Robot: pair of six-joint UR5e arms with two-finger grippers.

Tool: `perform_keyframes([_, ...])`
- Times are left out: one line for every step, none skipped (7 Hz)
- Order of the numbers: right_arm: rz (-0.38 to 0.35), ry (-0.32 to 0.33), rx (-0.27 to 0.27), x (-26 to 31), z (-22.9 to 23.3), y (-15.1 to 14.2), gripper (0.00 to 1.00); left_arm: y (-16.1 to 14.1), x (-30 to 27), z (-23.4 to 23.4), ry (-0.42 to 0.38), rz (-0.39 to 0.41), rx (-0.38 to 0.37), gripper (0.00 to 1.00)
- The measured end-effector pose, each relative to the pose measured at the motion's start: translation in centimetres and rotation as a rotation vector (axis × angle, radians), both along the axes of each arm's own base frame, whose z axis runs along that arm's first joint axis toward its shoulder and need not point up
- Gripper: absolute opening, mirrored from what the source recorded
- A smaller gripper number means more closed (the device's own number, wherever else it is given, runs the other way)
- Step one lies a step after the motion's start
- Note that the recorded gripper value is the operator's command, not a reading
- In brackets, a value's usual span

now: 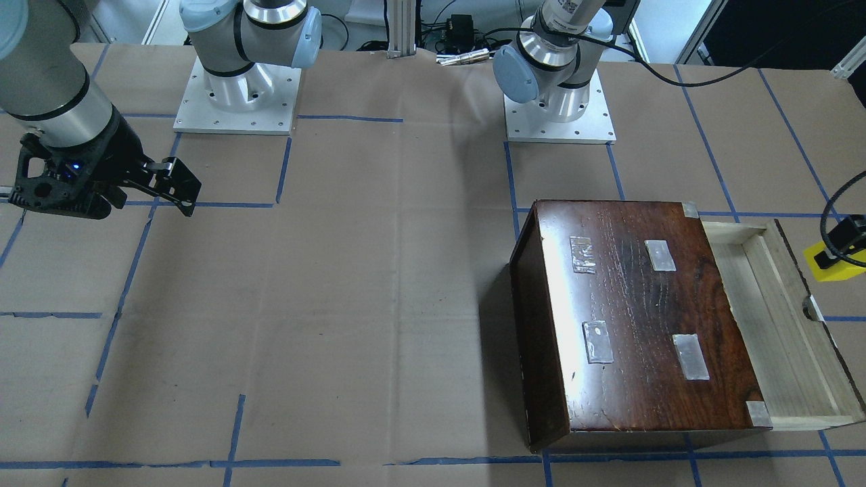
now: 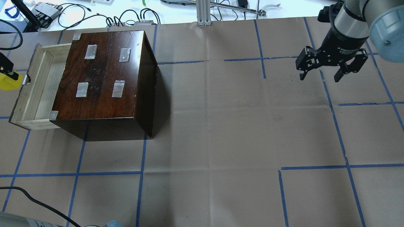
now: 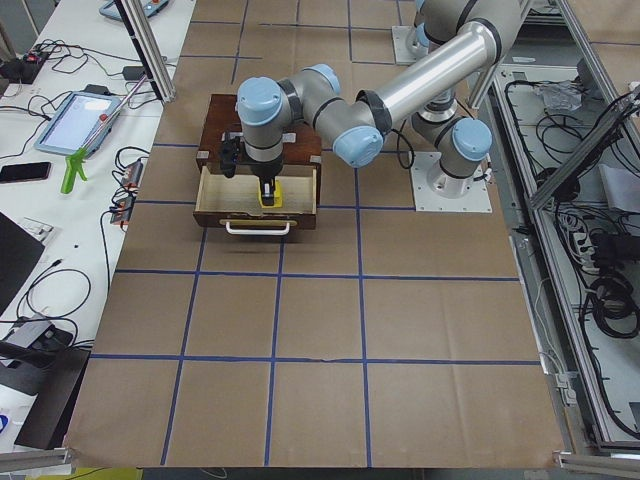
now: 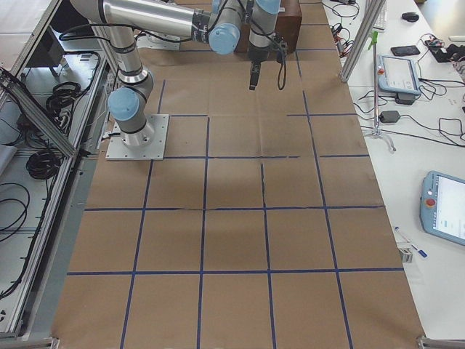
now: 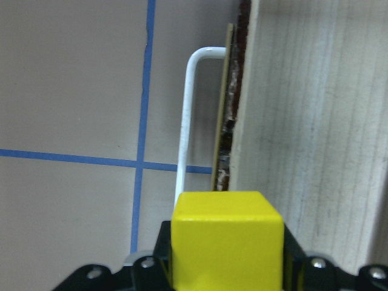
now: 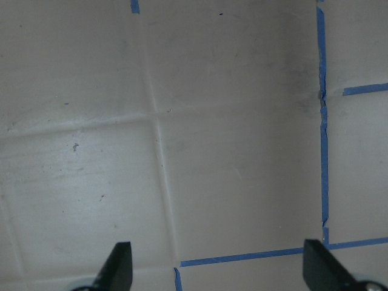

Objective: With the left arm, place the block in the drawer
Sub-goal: 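Carry the yellow cube over the open drawer with the left gripper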

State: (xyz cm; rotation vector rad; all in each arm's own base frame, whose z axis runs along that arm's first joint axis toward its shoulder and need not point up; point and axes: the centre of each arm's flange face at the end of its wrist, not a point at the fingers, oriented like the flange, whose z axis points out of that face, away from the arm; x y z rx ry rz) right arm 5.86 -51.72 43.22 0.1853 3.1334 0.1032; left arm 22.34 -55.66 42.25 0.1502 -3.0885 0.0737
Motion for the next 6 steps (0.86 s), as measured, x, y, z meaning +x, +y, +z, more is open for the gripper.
perform_keyframes([0.000, 0.000, 0.000, 0.0, 0.0, 0.0, 1.00, 0.4, -2.3, -0.3, 0.007, 0.012, 0.008, 0.28])
perform_keyframes([-0.001, 0.000, 0.000, 0.0, 0.0, 0.0, 1.00, 0.4, -3.7, -1.1, 0.012, 0.019, 0.015, 0.28])
perform_keyframes([-0.001, 0.000, 0.000, 0.0, 0.0, 0.0, 1.00, 0.2, -4.4, -2.1, 0.013, 0.018, 0.016, 0.27])
perform_keyframes([-0.001, 0.000, 0.000, 0.0, 0.0, 0.0, 1.00, 0.1, -4.9, -3.3, 0.016, 0.014, 0.022, 0.27])
perform_keyframes([0.000, 0.000, 0.000, 0.0, 0.0, 0.0, 1.00, 0.1, -5.4, -4.4, 0.016, 0.007, 0.022, 0.28])
perform_keyframes([0.000, 0.000, -0.001, 0.0, 0.0, 0.0, 1.00, 0.1, -5.7, -5.5, 0.010, -0.001, 0.010, 0.28])
